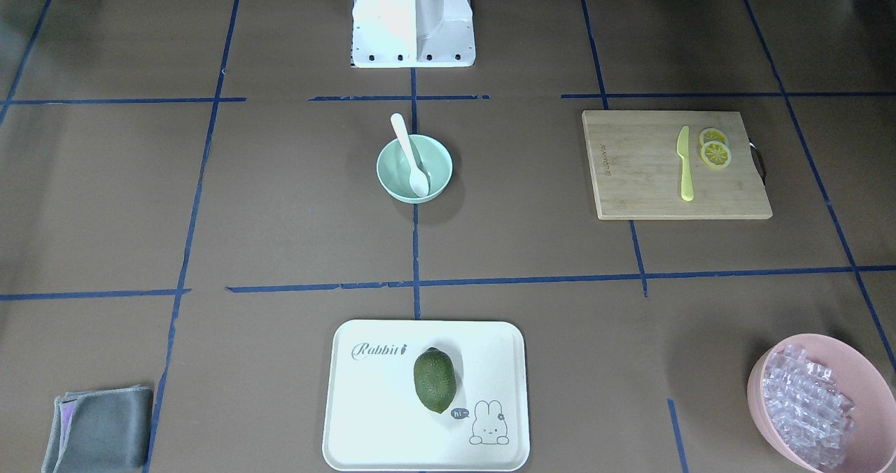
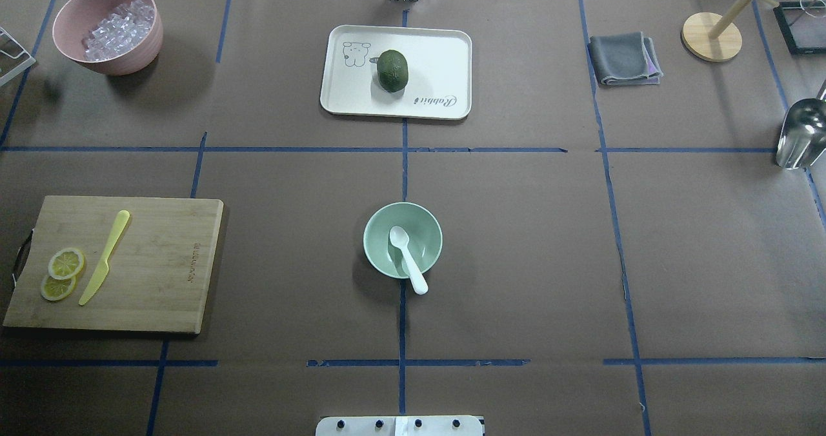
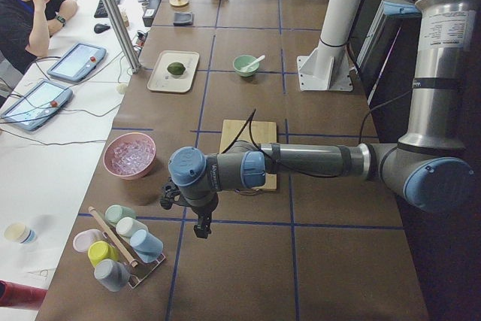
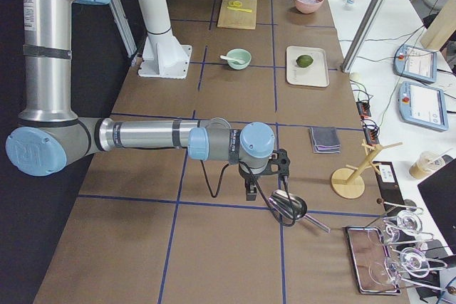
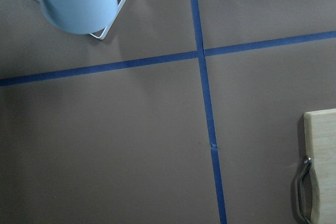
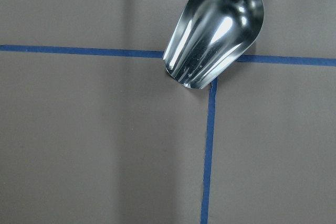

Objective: Place spoon in bowl

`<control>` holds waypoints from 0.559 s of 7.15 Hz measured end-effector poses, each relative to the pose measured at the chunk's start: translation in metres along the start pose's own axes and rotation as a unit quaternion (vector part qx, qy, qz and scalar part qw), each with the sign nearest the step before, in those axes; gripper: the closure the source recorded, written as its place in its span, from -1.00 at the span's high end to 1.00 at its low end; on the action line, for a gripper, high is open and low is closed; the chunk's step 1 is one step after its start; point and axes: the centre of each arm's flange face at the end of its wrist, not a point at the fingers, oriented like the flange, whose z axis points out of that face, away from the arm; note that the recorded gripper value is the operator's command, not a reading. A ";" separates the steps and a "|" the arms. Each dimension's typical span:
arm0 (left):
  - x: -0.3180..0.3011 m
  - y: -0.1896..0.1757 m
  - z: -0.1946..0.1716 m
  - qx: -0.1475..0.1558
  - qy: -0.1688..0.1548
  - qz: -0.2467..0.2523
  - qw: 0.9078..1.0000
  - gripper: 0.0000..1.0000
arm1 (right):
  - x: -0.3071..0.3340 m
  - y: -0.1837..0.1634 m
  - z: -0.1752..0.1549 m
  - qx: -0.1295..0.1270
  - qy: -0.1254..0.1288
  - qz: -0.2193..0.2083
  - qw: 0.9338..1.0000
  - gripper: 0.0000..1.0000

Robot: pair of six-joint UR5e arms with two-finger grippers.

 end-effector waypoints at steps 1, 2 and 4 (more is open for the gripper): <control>0.001 0.005 0.001 0.001 0.000 -0.007 1.000 1.00 | 0.000 0.000 0.000 0.000 -0.002 0.001 1.000 0.99; 0.001 0.006 0.001 0.001 0.000 -0.009 1.000 1.00 | 0.000 0.001 0.001 0.000 -0.003 0.001 1.000 0.99; 0.001 0.006 0.001 0.001 0.000 -0.010 1.000 1.00 | 0.001 0.001 0.000 0.000 -0.002 0.001 1.000 0.99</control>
